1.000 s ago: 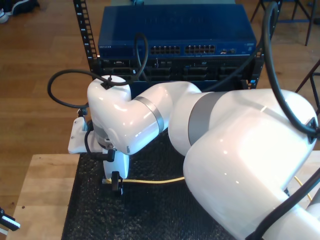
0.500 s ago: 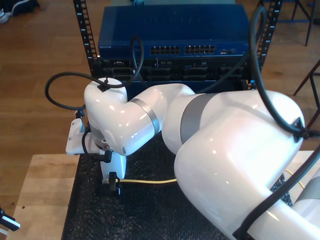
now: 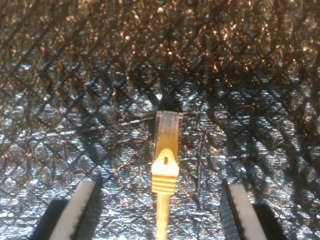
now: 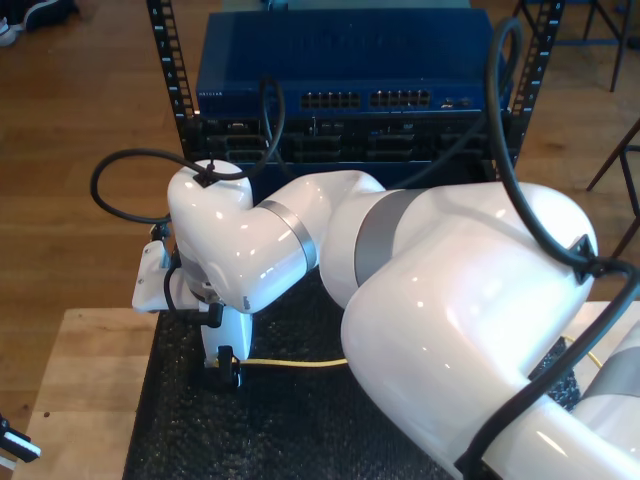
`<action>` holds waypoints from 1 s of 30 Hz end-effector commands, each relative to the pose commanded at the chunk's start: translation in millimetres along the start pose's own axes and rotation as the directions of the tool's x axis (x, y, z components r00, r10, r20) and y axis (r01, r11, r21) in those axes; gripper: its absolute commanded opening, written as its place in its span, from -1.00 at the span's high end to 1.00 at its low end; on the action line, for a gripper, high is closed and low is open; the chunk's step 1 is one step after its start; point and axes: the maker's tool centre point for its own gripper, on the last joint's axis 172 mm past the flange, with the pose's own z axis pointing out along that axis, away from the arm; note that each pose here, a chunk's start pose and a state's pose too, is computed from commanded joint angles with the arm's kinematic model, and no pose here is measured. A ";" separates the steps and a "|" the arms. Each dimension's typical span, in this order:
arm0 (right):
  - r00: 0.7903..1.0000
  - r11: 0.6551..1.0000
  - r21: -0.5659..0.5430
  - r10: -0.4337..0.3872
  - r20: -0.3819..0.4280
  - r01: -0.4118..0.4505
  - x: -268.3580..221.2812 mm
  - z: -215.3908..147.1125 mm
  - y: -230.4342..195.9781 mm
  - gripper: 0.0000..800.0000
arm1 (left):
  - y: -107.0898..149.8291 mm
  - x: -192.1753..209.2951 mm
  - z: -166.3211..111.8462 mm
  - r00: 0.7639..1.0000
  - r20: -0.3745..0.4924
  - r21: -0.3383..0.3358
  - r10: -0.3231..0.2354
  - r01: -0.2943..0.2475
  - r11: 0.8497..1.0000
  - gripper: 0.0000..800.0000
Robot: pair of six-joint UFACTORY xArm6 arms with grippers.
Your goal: Grab the cable and plug it in
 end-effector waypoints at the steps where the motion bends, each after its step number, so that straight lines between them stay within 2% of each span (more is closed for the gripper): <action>1: 1.000 1.000 0.000 0.000 0.000 0.000 0.0 0.0 0.0 -0.35 | 0.0 0.0 0.0 1.000 0.000 0.000 0.000 0.000 1.000 -1.00; 6: 1.000 1.000 0.000 -0.002 0.000 0.002 0.6 0.0 -0.6 -0.20 | 0.0 -0.1 0.3 1.000 -0.001 -0.001 0.000 0.000 1.000 -1.00; 20: 1.000 1.000 -0.012 -0.003 -0.012 0.003 4.2 -0.8 1.9 -0.10 | 0.0 -0.1 0.3 1.000 -0.001 -0.001 0.000 0.000 1.000 -1.00; 30: 1.000 0.999 -0.027 -0.018 0.002 0.018 2.2 -0.9 4.5 0.09 | 0.0 0.0 0.0 1.000 0.000 0.000 0.002 -0.002 1.000 -1.00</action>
